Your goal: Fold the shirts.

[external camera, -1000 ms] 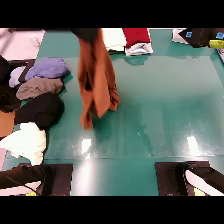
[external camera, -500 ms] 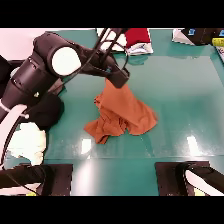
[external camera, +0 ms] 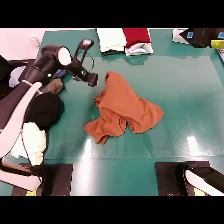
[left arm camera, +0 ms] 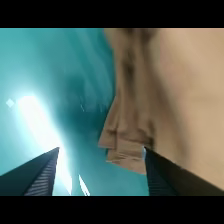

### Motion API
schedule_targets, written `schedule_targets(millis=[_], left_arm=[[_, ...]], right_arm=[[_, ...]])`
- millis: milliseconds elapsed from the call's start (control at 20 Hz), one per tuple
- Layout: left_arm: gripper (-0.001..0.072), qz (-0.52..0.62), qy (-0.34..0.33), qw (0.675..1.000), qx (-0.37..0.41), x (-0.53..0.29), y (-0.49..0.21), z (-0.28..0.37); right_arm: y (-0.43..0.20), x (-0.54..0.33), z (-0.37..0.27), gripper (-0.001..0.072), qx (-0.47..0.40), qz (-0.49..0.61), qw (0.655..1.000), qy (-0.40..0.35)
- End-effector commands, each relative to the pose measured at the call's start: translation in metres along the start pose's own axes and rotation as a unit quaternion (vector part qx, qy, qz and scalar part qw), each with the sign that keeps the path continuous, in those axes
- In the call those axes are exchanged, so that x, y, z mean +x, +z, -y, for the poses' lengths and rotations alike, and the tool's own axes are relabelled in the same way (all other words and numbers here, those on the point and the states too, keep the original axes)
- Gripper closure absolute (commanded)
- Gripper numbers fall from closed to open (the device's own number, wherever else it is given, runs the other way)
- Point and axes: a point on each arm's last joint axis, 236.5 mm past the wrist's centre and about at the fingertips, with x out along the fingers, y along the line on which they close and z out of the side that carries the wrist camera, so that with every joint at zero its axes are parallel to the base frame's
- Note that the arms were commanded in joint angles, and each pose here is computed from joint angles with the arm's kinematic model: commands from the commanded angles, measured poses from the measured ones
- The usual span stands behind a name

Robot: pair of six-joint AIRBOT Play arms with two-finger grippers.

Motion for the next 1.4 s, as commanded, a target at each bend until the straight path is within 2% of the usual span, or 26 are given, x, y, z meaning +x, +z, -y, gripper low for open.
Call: schedule_targets(millis=[0, 300, 350, 450, 600, 800, 850, 950, 1100, 1350], left_arm=[[0.0097, -0.055, -0.043, 0.997, -0.029, 0.058, -0.025, 0.008], [0.0104, -0.067, -0.065, 0.995, -0.017, 0.089, -0.033, 0.031], [0.0284, -0.066, -0.065, 0.996, -0.013, 0.089, -0.032, 0.031], [0.0691, -0.061, -0.06, 0.996, -0.015, 0.086, -0.029, 0.024], [0.0685, -0.033, -0.042, 0.998, -0.023, 0.058, -0.01, -0.001], [0.0685, 0.012, -0.011, 0.999, -0.036, 0.006, 0.008, -0.041], [0.0685, 0.013, -0.008, 0.999, -0.04, -0.001, 0.008, -0.047], [0.0685, 0.004, -0.004, 0.999, -0.041, -0.003, 0.003, -0.051], [0.0685, 0.001, -0.007, 0.999, -0.041, -0.001, 0.001, -0.048], [0.0685, -0.009, -0.007, 0.999, -0.04, -0.001, -0.003, -0.048]], right_arm=[[-0.013, 0.01, 0.004, 0.0687, 0.006, -0.028, 1.0, 0.002], [-0.029, 0.03, 0.013, 0.0687, 0.017, -0.063, 0.998, 0.002], [-0.032, 0.032, 0.014, 0.0687, 0.018, -0.07, 0.997, 0.002], [-0.043, 0.036, 0.016, 0.0687, 0.02, -0.094, 0.995, 0.003], [-0.086, 0.033, 0.044, 0.0687, 0.022, -0.185, 0.981, -0.049], [-0.174, 0.018, 0.109, 0.0687, 0.078, -0.298, 0.938, -0.158], [-0.2, 0.018, 0.119, 0.0655, 0.099, -0.324, 0.926, -0.166], [-0.259, 0.025, 0.126, 0.0132, 0.159, -0.38, 0.897, -0.159], [-0.319, 0.06, 0.113, 0.0144, 0.215, -0.413, 0.877, -0.121], [-0.355, 0.111, 0.098, 0.0196, 0.209, -0.424, 0.874, -0.113]])
